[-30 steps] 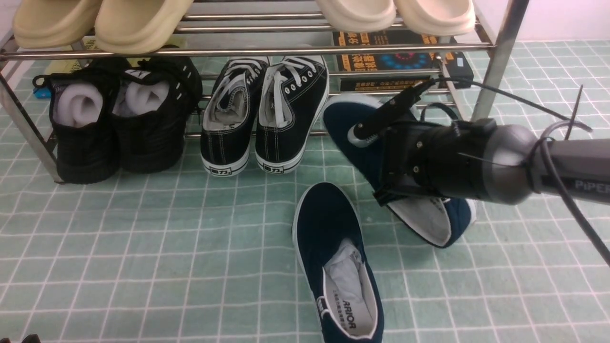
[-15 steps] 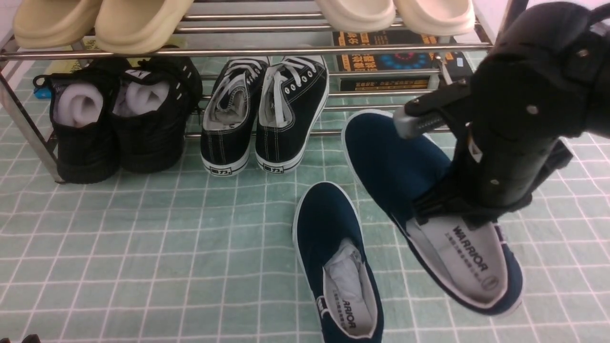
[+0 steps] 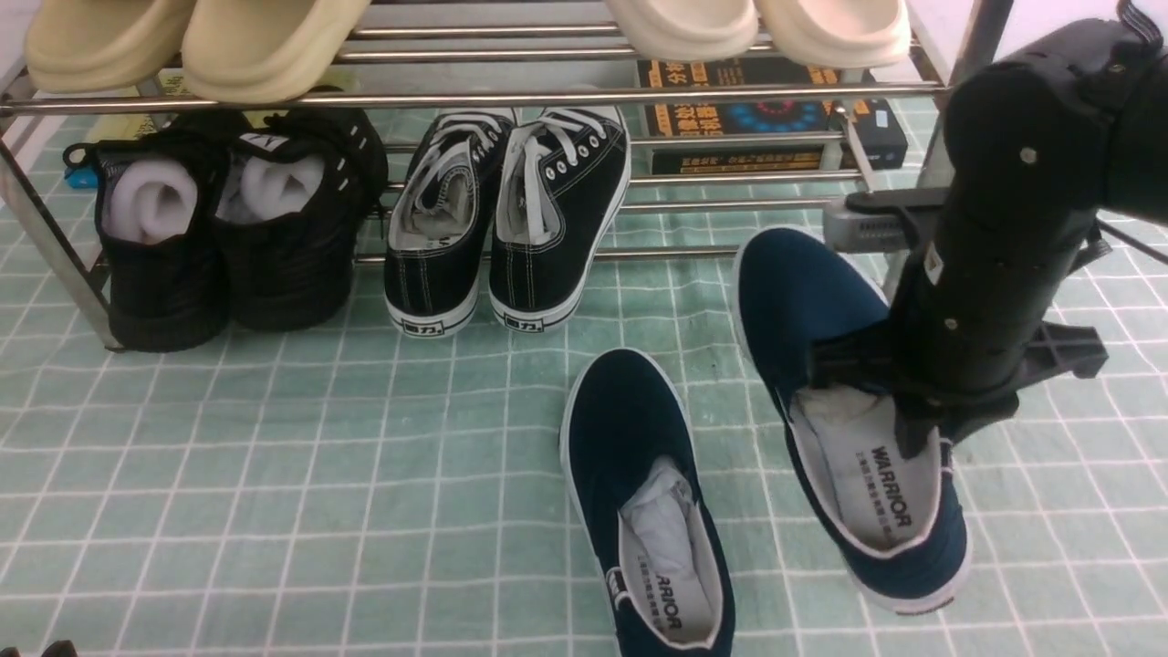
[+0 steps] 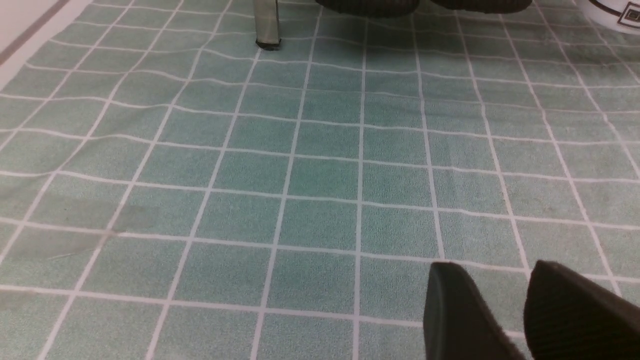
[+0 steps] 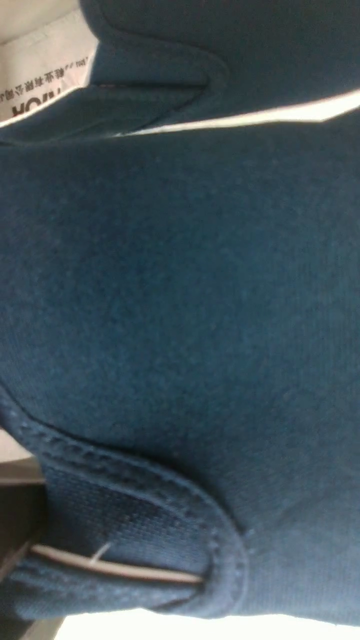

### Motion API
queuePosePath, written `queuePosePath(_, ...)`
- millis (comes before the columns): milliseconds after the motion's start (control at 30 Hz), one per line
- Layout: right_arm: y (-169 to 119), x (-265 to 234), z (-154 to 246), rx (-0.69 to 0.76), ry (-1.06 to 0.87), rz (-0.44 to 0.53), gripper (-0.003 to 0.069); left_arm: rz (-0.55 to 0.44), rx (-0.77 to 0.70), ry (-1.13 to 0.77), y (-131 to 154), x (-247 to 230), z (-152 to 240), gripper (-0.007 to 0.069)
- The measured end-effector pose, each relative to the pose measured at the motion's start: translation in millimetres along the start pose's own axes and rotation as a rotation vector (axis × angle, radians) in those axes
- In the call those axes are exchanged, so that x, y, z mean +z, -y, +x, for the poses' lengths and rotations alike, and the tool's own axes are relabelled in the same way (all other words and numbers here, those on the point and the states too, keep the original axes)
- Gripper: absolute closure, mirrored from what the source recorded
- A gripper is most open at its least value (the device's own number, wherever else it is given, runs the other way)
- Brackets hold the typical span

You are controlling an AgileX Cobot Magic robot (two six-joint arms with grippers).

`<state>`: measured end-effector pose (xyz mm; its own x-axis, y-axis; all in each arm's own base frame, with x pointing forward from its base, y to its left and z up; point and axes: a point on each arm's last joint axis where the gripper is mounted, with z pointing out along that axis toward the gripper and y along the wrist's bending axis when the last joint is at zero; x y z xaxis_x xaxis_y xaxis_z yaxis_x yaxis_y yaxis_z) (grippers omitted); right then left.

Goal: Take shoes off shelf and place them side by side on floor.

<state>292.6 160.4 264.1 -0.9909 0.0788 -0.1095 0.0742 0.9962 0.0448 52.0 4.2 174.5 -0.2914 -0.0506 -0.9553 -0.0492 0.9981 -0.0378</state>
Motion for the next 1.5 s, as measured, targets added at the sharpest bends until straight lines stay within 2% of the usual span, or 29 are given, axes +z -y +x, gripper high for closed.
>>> queuePosePath(233, -12.6, 27.8, -6.7, 0.026, -0.048, -0.041, 0.0552, 0.000, 0.000, 0.000, 0.0, 0.0, 0.0, 0.0384)
queuePosePath(567, -18.9, 57.1, -14.2, 0.072, -0.073, -0.030, 0.0552, 0.000, 0.000, 0.000, 0.0, 0.0, 0.0, 0.0384)
queuePosePath(700, -18.9, 55.9, -14.3, 0.080, -0.077, -0.027, 0.0454, 0.000, 0.000, 0.000, 0.0, 0.0, 0.0, 0.0384)
queuePosePath(733, -19.3, 51.5, -14.9, 0.064, -0.086, -0.022, 0.0388, 0.000, 0.000, 0.000, 0.0, 0.0, 0.0, 0.0382)
queuePosePath(767, -19.4, 50.9, -15.0, 0.064, -0.088, -0.021, 0.0379, 0.000, 0.000, 0.000, 0.0, 0.0, 0.0, 0.0382)
queuePosePath(833, -20.7, 38.4, -17.3, 0.003, -0.097, -0.018, 0.0280, 0.000, 0.000, 0.000, 0.0, 0.0, 0.0, 0.0382)
queuePosePath(933, -26.6, 16.8, -26.6, -0.097, -0.046, -0.056, 0.0216, 0.000, 0.001, 0.000, 0.0, 0.0, 0.0, 0.0382)
queuePosePath(1000, -30.2, -3.0, -31.2, -0.171, 0.010, -0.100, 0.0204, 0.000, 0.001, 0.000, 0.0, 0.0, 0.0, 0.0382)
queuePosePath(1167, -25.7, -44.3, -22.6, -0.273, 0.102, -0.164, 0.0260, 0.000, 0.001, 0.000, 0.0, 0.0, 0.0, 0.0382)
queuePosePath(1200, -19.0, -69.0, -13.5, -0.312, 0.162, -0.189, 0.0321, 0.000, 0.001, 0.000, 0.0, 0.0, 0.0, 0.0382)
queuePosePath(1300, -4.0, -107.3, 8.4, -0.355, 0.256, -0.230, 0.0433, 0.000, 0.001, 0.000, 0.0, 0.0, 0.0, 0.0382)
queuePosePath(1433, 31.2, -151.2, 60.0, -0.389, 0.373, -0.275, 0.0621, 0.000, 0.001, 0.000, 0.0, 0.0, 0.0, 0.0382)
queuePosePath(1500, 51.6, -162.5, 90.4, -0.391, 0.417, -0.292, 0.0668, 0.000, 0.001, 0.000, 0.0, 0.0, 0.0, 0.0382)
